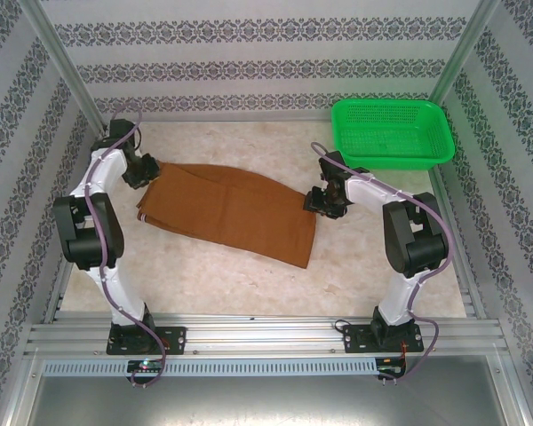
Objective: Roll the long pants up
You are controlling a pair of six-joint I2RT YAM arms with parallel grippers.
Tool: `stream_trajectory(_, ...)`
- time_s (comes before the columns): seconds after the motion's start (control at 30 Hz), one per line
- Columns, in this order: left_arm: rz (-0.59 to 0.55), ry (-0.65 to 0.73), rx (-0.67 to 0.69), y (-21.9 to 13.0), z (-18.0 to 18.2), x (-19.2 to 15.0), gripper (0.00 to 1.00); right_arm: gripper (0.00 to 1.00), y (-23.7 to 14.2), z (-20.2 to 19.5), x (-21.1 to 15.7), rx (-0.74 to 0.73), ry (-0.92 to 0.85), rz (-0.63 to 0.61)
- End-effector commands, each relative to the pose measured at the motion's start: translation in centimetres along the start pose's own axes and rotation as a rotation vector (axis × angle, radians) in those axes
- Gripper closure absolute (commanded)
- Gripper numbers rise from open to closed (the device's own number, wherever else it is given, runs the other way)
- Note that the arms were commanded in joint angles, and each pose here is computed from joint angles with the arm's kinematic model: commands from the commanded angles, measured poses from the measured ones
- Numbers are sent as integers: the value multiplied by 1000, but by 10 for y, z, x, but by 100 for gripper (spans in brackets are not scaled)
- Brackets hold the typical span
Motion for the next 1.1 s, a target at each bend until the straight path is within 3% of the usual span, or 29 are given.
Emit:
stream_trajectory(0.0,-30,-17,170,-20,13,-2,70,22,-12,2,-1,10,-13,-19)
stream_trajectory(0.03,-51,-19,180,-26,14,-4,68,3,-13,3,-1,16,-26,-18)
stream_trajectory(0.2,-133,111,117,-46,-15,-26,68,2,-15,7,-1,73,-78,-39)
stream_trajectory(0.3,-113,191,1,-25,-43,-54,66,2,0,9,5,137,-54,-4)
stream_trajectory(0.37,-62,190,-34,-3,-48,-67,72,4,10,11,11,141,-40,15)
stream_trajectory(0.43,-7,170,-48,21,-48,-76,80,30,18,14,17,139,-39,21)
stream_trajectory(0.47,18,162,-54,33,-48,-78,83,60,23,15,20,136,-36,19)
stream_trajectory(0.5,40,161,-59,45,-48,-79,87,97,27,14,23,120,-27,17)
stream_trajectory(0.63,120,168,-55,81,-52,-76,98,100,34,4,19,52,-26,46)
stream_trajectory(0.73,164,222,-51,103,-67,-71,100,100,29,-13,-1,42,-21,52)
stream_trajectory(0.9,209,334,-87,137,-114,-60,100,100,20,-40,-57,69,-10,118)
stream_trajectory(1.07,220,434,-141,161,-173,-56,100,100,7,-41,-122,66,-109,179)
Point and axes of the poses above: each hand's point on the last joint's axis, 136 mm out from that joint toward the fingers, its own y axis out along the fingers, its own z axis along the line the jaws close on, x = y × z, the point moved 8 cm from there along -y, back along the fingers, and after that the axes turned 10 degrees about y, right-handed, at the moved point
